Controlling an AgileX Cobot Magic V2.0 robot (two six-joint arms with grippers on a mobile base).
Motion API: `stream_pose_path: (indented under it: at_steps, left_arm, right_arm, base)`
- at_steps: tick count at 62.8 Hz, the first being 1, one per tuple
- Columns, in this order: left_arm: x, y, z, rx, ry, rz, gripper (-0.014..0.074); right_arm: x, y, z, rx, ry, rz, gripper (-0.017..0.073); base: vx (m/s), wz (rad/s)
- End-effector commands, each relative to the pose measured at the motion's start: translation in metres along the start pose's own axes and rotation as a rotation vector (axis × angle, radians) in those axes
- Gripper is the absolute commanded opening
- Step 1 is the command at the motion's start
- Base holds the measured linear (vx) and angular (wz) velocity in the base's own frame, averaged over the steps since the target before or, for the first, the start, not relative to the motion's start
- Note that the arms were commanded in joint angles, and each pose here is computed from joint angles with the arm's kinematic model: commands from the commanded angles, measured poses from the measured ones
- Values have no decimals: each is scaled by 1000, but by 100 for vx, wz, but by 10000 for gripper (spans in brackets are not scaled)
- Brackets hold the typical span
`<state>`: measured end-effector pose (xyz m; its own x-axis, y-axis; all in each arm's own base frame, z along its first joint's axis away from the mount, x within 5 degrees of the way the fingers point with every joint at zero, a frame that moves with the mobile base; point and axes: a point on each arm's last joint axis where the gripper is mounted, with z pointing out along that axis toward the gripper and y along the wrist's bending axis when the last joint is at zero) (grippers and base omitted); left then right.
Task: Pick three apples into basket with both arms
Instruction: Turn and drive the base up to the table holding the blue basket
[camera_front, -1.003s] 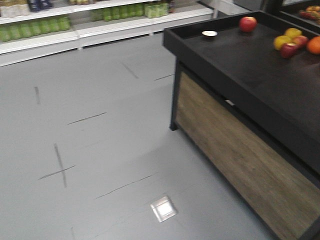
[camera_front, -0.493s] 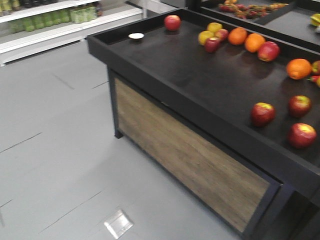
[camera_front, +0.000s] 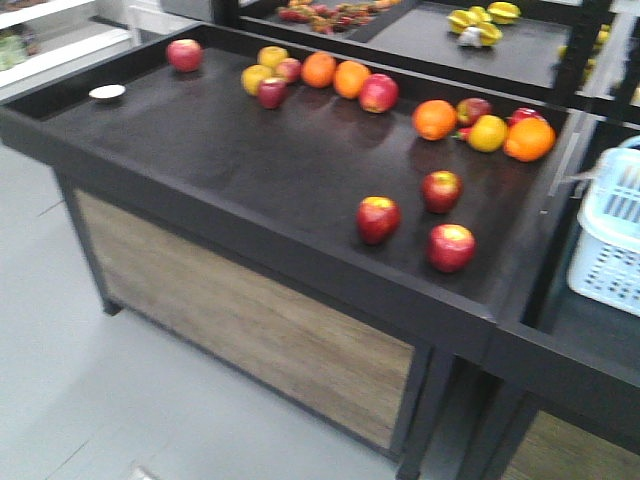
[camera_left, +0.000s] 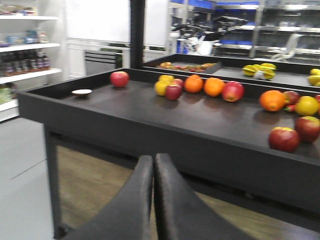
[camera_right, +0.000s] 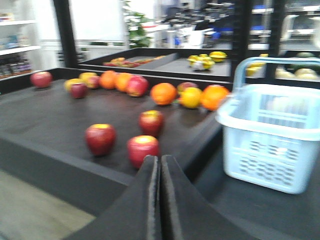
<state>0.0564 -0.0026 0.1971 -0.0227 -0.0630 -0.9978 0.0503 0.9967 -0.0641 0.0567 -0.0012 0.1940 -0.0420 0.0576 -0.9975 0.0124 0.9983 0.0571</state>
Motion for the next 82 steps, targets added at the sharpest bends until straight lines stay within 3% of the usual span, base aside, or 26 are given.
stream_pose_path:
  at_steps: [1,82]
  left_arm:
    - [0,-1,0,9,-67,-1,-6]
    - [0,-1,0,9,-67,-1,-6]
  right_arm:
    - [-2,1,0,-6,-67,-20,-4]
    - [-2,1,0,-6,-67,-20,-4]
  base:
    - [6,-53]
    - [7,-39]
